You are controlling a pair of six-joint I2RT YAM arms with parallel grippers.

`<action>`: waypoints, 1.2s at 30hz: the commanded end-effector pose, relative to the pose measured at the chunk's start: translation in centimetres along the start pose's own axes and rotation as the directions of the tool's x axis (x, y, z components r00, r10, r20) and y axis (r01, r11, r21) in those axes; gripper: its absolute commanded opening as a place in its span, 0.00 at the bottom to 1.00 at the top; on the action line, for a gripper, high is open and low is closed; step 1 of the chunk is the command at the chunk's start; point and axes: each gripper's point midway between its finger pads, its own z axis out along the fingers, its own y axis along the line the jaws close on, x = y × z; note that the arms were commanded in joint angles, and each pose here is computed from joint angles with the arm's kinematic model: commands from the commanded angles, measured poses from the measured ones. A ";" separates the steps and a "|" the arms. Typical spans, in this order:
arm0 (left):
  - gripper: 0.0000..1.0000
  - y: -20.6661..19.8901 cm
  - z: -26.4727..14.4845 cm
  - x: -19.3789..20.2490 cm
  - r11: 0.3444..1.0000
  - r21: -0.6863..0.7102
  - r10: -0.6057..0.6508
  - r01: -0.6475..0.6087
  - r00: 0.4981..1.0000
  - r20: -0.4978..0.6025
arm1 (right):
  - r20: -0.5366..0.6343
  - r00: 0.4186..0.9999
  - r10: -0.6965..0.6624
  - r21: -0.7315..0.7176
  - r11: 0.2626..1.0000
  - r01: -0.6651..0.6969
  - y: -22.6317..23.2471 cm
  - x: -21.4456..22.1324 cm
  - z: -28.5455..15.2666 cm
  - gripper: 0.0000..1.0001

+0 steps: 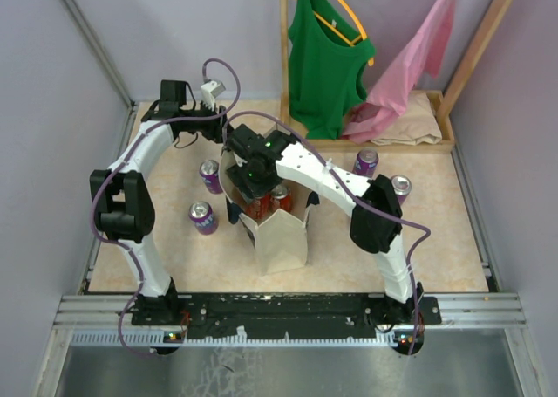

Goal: Place the beverage into the canvas bag
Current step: Place the drink in the canvas bag.

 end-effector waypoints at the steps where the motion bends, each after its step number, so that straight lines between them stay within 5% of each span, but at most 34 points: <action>1: 0.56 -0.2 0.2 0.0 1.000 0.023 0.003 -0.003 1.000 0.010 | -0.042 0.997 -0.066 -0.047 0.997 0.064 1.0 1.1 0.8 0.20; 17: 0.56 -0.1 0.4 0.1 1.000 0.027 -0.005 0.005 1.000 0.009 | 0.029 0.982 -0.187 -0.039 0.981 0.188 1.3 0.8 -0.1 0.00; 32: 0.56 -0.1 0.4 0.2 1.000 0.027 -0.008 0.007 1.000 0.010 | 0.079 0.971 -0.224 -0.033 0.973 0.227 1.5 0.0 -0.2 0.01; 36: 0.56 -0.1 0.5 0.1 0.999 0.031 -0.006 0.006 1.000 0.011 | 0.089 0.971 -0.223 -0.034 0.973 0.227 1.6 -0.1 -0.2 0.13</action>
